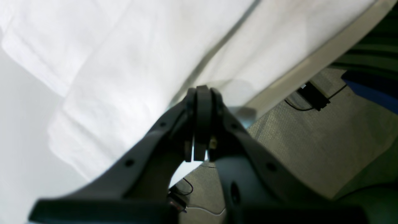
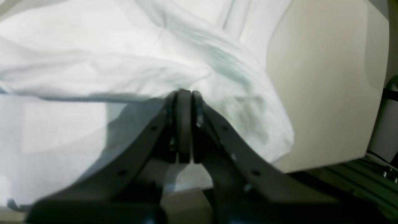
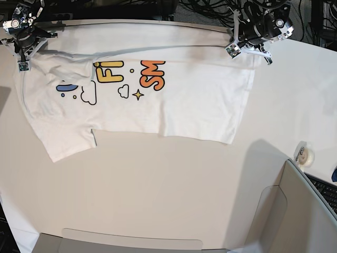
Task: Layout the t-shirt on the table in an organized manner, then fold the t-shirt properly
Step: 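Grasp the collar-side edge with both grippers and pull it taut, then release the edge and lower both grippers onto the folded hem corners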
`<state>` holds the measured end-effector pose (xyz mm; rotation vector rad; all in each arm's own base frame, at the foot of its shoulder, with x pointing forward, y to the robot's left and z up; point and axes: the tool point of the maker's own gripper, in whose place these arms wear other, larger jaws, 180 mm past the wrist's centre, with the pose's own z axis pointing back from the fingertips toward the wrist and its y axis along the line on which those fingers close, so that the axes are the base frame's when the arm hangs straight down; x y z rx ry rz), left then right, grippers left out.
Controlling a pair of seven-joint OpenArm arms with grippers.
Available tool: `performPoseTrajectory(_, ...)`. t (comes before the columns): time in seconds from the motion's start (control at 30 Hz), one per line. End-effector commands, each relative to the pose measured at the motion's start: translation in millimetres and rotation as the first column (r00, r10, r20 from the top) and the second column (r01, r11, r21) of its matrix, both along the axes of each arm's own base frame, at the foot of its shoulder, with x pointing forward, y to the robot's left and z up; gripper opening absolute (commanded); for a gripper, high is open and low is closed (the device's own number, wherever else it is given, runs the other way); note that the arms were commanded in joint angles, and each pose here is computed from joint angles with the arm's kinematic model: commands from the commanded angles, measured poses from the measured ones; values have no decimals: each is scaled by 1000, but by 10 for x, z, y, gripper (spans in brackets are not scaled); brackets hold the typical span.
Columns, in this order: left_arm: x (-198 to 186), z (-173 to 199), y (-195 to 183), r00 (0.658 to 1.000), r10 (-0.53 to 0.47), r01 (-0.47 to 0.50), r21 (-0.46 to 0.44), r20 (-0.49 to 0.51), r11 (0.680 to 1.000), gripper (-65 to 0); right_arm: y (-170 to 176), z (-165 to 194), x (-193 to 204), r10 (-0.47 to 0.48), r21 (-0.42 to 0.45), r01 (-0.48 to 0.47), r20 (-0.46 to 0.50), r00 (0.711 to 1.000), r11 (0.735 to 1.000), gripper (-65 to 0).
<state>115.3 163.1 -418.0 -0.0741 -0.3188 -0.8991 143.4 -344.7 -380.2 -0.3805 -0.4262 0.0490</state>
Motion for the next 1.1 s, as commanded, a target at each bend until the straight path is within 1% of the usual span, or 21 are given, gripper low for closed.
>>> performPoseTrajectory(0.0, -76, -37, 143, 999, -4, 7, 78, -34, 997, -650, -85, 135, 28, 7, -53, -6, 10, 1000, 999, -650)
performPoseTrajectory(0.27, 97, 129, 75, 995, 87, -89, 37, 50, 995, -650, -56, 488, 323, 38, -104, -25, 126, 991, 994, -650)
performPoseTrajectory(0.47, 248, 210, 80, 992, 88, -91, 35, 96, 995, -586, 60, 608, 499, 31, -87, -14, 203, 979, 996, -650)
performPoseTrajectory(0.6, 275, 228, 92, 990, 90, -94, 36, 105, 995, -585, 119, 631, 597, 21, -64, -6, 240, 971, 998, -650)
performPoseTrajectory(0.73, 326, 280, 217, 983, 131, -138, 43, 131, 990, -585, 138, 679, 689, 17, -57, -2, 270, 963, 998, -650)
performPoseTrajectory(0.8, 357, 307, 276, 976, 163, -171, 42, 146, 984, -585, 168, 701, 750, 11, -45, 2, 290, 957, 999, -650)
performPoseTrajectory(0.93, 553, 406, 355, 962, 182, -194, 41, 202, 980, -585, 183, 800, 897, 8, -39, 6, 337, 941, 999, -650)
performPoseTrajectory(1.0, 714, 491, 399, 950, 193, -209, 39, 246, 977, -585, 195, 867, 992, 7, -35, 7, 366, 931, 999, -650)
performPoseTrajectory(1.07, 943, 632, 483, 927, 211, -234, 39, 309, 971, -585, 209, 961, 1115, 9, -34, 5, 400, 916, 999, -650)
